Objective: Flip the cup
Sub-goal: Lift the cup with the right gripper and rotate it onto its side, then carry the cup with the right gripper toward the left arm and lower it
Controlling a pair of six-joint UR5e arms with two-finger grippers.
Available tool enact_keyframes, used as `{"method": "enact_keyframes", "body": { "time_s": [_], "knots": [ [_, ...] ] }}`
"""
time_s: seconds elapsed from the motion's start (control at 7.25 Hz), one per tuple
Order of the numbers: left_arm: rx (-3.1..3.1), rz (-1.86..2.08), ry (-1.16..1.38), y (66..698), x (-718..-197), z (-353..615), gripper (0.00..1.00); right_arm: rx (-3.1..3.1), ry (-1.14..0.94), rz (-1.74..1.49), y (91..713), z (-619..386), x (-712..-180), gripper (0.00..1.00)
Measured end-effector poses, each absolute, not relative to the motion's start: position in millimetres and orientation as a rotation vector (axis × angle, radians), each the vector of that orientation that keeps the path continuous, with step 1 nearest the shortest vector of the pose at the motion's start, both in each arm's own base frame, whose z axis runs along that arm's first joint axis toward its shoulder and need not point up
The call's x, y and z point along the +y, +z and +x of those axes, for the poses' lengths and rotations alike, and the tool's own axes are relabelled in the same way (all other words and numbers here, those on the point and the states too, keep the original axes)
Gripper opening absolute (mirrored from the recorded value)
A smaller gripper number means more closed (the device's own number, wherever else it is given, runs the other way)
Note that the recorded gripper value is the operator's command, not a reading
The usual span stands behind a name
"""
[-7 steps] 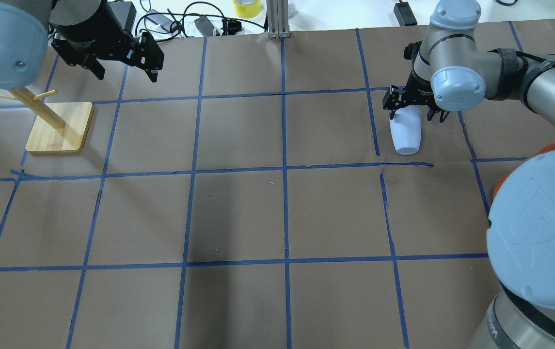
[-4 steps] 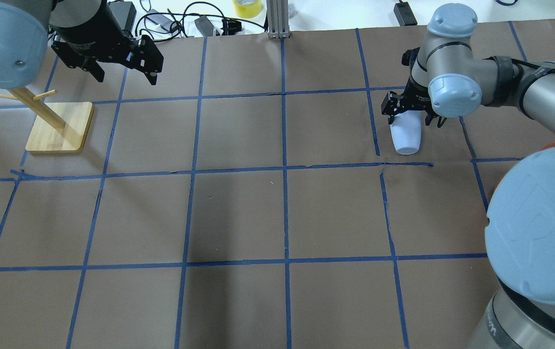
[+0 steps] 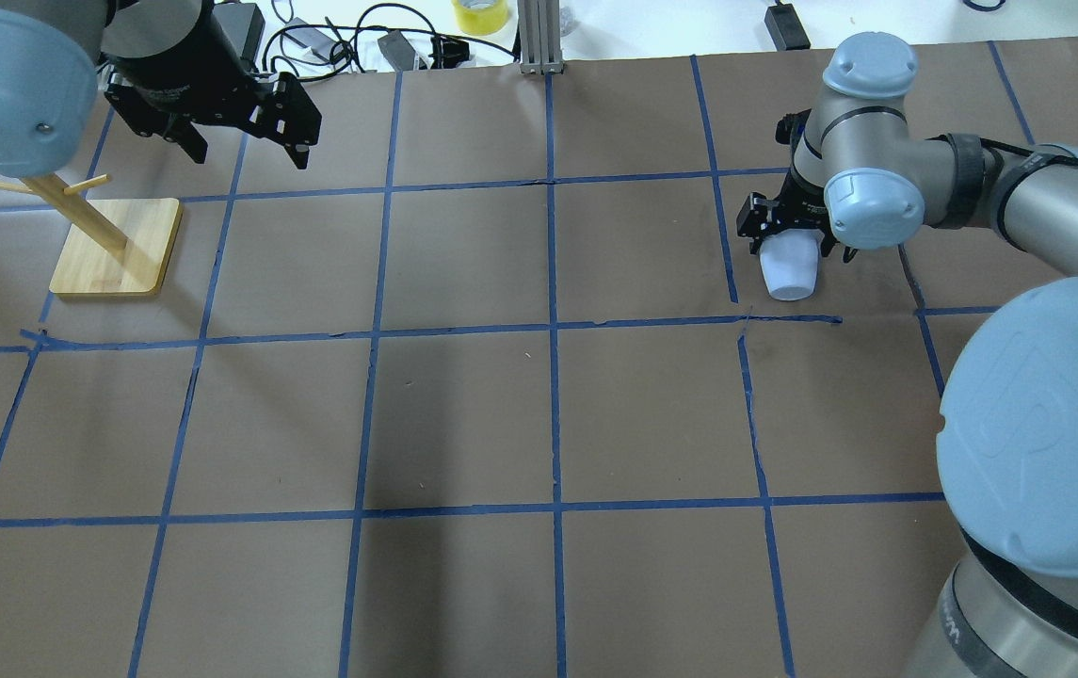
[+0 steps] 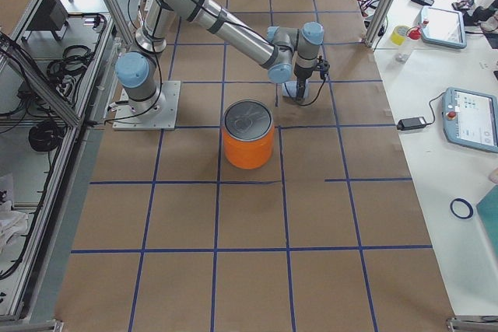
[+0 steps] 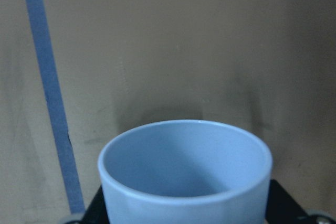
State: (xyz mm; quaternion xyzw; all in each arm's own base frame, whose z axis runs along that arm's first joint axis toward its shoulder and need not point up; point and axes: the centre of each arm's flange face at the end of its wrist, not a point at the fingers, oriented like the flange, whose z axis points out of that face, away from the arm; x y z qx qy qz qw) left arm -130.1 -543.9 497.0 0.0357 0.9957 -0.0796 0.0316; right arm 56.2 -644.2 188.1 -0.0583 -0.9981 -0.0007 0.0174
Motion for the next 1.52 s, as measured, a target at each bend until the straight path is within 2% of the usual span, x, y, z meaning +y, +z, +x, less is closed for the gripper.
{"method": "enact_keyframes", "body": {
  "time_s": [0.14, 0.28, 0.83, 1.1, 1.52],
  "knots": [
    [3.067, 0.106, -0.251, 497, -544, -130, 1.0, -3.102, 0.004, -0.175, 189, 57, -644, 0.05],
    [3.067, 0.104, -0.255, 498, -544, -130, 1.0, -3.102, 0.008, -0.169, 191, 57, -644, 0.0],
    [3.068, 0.097, -0.256, 498, -543, -132, 1.0, -3.105, 0.066, -0.021, 219, 100, -636, 0.0],
    [3.07, 0.091, -0.256, 498, -543, -133, 1.0, -3.134, 0.096, 0.241, 232, 146, -627, 0.0],
    [3.07, 0.09, -0.255, 497, -544, -133, 1.0, -3.061, 0.181, 0.823, 241, 221, -610, 0.0]
  ]
}}
